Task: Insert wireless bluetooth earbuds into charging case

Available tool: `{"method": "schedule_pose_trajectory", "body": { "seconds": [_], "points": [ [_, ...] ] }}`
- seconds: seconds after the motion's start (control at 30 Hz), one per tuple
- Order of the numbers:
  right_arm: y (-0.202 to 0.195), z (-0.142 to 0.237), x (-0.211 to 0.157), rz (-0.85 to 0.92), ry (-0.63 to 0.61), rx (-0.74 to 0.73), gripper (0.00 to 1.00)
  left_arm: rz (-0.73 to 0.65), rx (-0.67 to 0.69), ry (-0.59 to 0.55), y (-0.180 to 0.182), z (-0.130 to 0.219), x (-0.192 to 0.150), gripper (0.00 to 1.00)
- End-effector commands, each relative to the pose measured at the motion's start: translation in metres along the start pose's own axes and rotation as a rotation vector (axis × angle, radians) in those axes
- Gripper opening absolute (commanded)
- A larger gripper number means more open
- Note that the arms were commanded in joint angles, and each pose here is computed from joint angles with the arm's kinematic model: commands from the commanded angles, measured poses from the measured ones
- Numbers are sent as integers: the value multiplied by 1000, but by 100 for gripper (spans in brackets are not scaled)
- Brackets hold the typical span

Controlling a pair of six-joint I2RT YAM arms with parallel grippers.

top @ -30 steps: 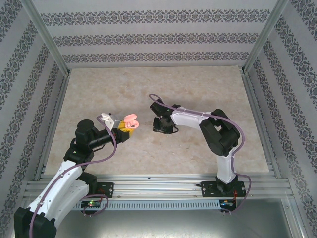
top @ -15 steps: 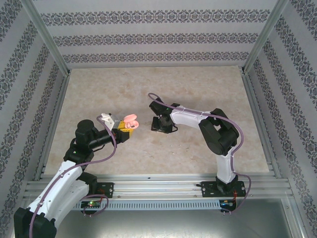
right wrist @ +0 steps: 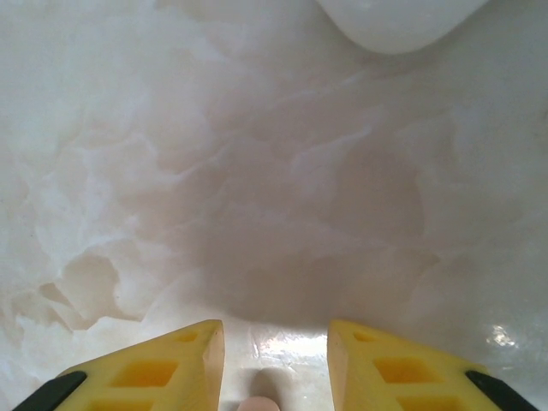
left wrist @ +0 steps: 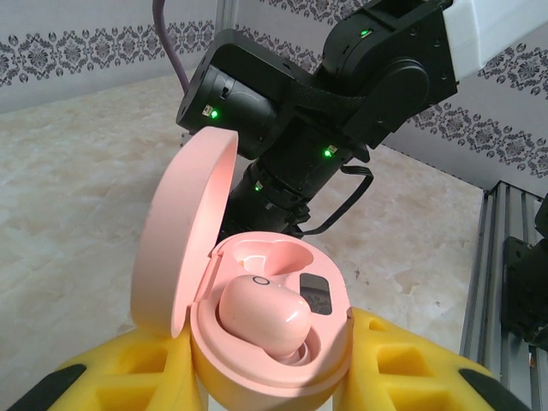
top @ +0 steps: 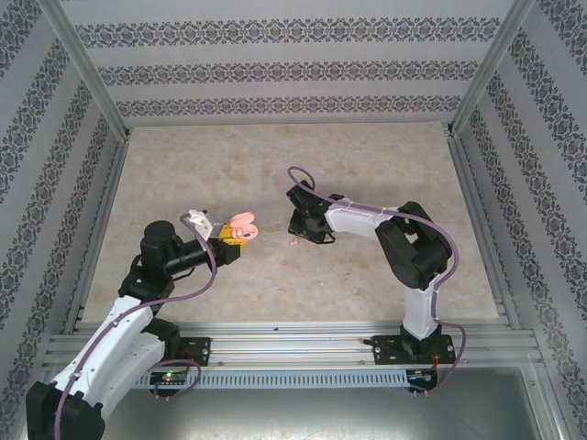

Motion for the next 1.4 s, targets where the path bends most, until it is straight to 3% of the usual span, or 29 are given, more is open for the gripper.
{"method": "schedule_pose_trajectory", "body": {
  "seconds": [0.0,0.57,1.13,1.37],
  "points": [
    [1,5,-3,-26,-18,21,36,-16,-9,-30,0,1,4,23],
    [5,10,-25,32,-11,-27,32,-15,-16,-32,0,0,3,23],
    [11,5,-32,114,13,-73,20,-18,-11,-29,-1,1,2,23],
    [15,20,-26,204,-1,-111,17,-23,-13,-29,-2,3,2,23]
  ]
}}
Point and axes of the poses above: each hand's point on the last joint's axis, 136 mm out from that joint toward the fingers, its own z axis back along the fingers, its own y axis along the line the jaws close on, x = y × z, the point moved 6 cm from there along z, back along the fingers, and after that the axes turned 7 degrees about -z, right-handed, at the moved point
